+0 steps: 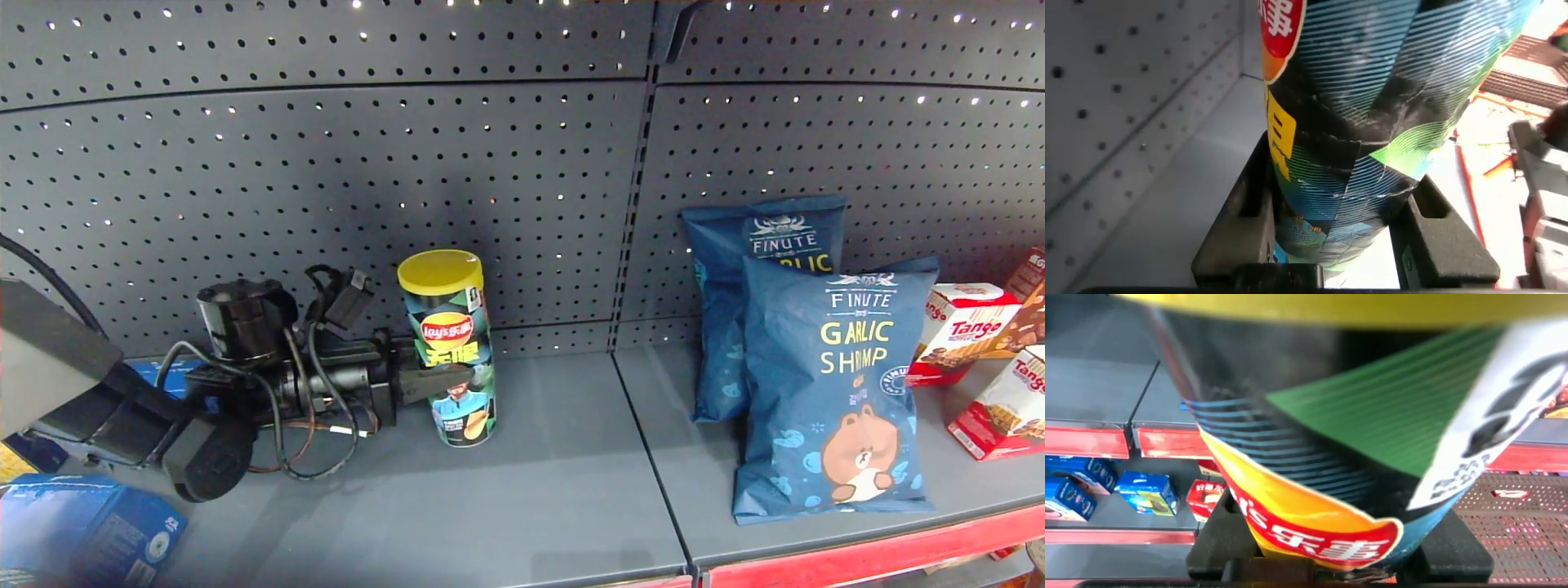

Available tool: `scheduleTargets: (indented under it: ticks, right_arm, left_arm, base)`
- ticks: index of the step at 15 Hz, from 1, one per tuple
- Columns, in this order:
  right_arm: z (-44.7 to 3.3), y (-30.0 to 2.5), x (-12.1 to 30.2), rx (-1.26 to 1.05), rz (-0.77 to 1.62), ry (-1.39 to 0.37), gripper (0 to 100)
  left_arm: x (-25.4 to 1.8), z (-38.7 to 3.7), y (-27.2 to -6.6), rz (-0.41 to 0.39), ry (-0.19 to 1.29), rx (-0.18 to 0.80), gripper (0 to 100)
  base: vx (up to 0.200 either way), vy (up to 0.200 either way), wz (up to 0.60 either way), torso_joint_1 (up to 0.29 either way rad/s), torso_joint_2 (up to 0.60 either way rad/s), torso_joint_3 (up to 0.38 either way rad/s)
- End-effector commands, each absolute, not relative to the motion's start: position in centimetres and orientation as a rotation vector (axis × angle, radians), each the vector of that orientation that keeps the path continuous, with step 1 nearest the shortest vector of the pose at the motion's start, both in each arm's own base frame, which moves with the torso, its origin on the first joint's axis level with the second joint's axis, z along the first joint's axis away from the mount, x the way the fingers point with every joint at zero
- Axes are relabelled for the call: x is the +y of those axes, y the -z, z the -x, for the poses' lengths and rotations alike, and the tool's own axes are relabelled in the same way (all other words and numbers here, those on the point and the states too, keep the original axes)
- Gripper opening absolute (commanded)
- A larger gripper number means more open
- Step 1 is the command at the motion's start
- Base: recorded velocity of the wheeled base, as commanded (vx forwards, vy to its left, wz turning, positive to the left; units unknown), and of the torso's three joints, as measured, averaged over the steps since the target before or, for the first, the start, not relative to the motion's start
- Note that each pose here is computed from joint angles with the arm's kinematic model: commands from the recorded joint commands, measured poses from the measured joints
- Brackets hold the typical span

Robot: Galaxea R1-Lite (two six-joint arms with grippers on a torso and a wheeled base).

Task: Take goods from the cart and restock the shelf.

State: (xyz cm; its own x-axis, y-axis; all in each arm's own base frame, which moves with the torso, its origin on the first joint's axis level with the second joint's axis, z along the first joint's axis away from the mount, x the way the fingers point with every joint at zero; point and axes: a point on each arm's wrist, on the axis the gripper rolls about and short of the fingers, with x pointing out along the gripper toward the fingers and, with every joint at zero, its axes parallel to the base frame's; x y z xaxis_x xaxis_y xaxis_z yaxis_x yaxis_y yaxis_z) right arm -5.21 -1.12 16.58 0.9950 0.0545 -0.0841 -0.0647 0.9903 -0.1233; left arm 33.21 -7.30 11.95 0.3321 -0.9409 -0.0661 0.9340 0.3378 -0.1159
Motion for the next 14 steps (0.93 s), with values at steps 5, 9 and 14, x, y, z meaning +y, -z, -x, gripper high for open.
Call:
scheduleTargets:
  ticks: [5, 9, 14]
  right_arm:
    - [5.2, -16.5, -1.1, 0.084, 0.128, -0.051, 0]
    - [5.2, -16.5, -1.2, 0.082, 0.128, -0.026, 0]
    - [5.2, -16.3, -1.2, 0.087, 0.129, -0.025, 0]
  left_arm:
    - [-6.3, -26.4, -13.2, 0.036, 1.230, 0.084, 0]
    - [-5.7, -21.6, -11.1, 0.030, 1.218, 0.072, 0]
    - [-6.2, -20.3, -10.4, 0.030, 1.228, 0.085, 0]
  base:
    - [0.000, 0.000, 0.00, 0.000, 0.00, 0.000]
    - [0.000, 0.000, 0.00, 0.000, 0.00, 0.000]
    - [0.000, 0.000, 0.00, 0.000, 0.00, 0.000]
